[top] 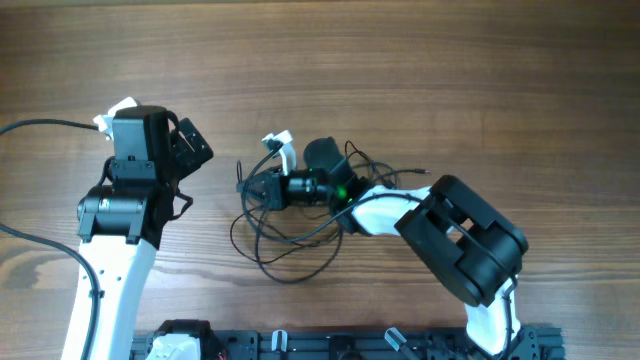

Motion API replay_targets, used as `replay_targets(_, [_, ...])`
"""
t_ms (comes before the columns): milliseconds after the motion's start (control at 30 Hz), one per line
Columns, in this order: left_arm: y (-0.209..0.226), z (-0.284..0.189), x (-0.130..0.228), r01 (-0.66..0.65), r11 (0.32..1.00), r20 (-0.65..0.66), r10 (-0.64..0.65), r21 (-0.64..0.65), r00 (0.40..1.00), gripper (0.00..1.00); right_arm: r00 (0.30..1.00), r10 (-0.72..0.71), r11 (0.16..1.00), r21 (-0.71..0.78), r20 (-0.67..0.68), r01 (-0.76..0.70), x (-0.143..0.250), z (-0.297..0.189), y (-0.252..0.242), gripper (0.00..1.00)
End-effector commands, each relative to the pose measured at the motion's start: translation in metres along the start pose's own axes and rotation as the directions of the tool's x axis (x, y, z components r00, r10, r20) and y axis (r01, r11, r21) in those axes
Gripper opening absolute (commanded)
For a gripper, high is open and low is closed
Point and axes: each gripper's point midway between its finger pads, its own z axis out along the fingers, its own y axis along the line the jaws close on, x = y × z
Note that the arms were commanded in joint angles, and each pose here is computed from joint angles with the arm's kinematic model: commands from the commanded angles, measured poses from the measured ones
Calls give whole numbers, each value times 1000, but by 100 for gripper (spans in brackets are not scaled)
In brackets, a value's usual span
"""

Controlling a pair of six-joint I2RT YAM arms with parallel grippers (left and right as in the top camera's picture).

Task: Untangle cables

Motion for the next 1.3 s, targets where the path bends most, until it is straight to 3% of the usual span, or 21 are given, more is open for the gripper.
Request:
replay_targets(0, [-1,-4,-4,-4,1000,12,4,14,1000,100,998,-52,994,-91,30,55,-38,-28,27,5])
replay_targets(100, [-1,-4,-4,-4,1000,12,4,14,1000,100,989,-107,990,-76,103,115,-71,-57,47,5])
replay_targets(333, [-1,-4,-4,-4,1000,12,4,14,1000,100,926,-232,958,238,298,163,-140,-163,72,4])
replay_targets(500, [-1,-4,-4,-4,1000,12,4,14,1000,100,835,-332,901,410,439,143,-169,-261,111,5])
replay_targets(700, [-1,-4,-4,-4,1000,12,4,14,1000,100,655,-488,841,513,577,175,-193,-360,182,5])
replay_targets(933, [-1,-4,-4,-4,1000,12,4,14,1000,100,479,-624,771,585,617,252,-215,-414,256,5])
replay_targets(1267, [-1,-4,-4,-4,1000,12,4,14,1000,100,285,-744,668,654,605,355,-240,-444,342,5])
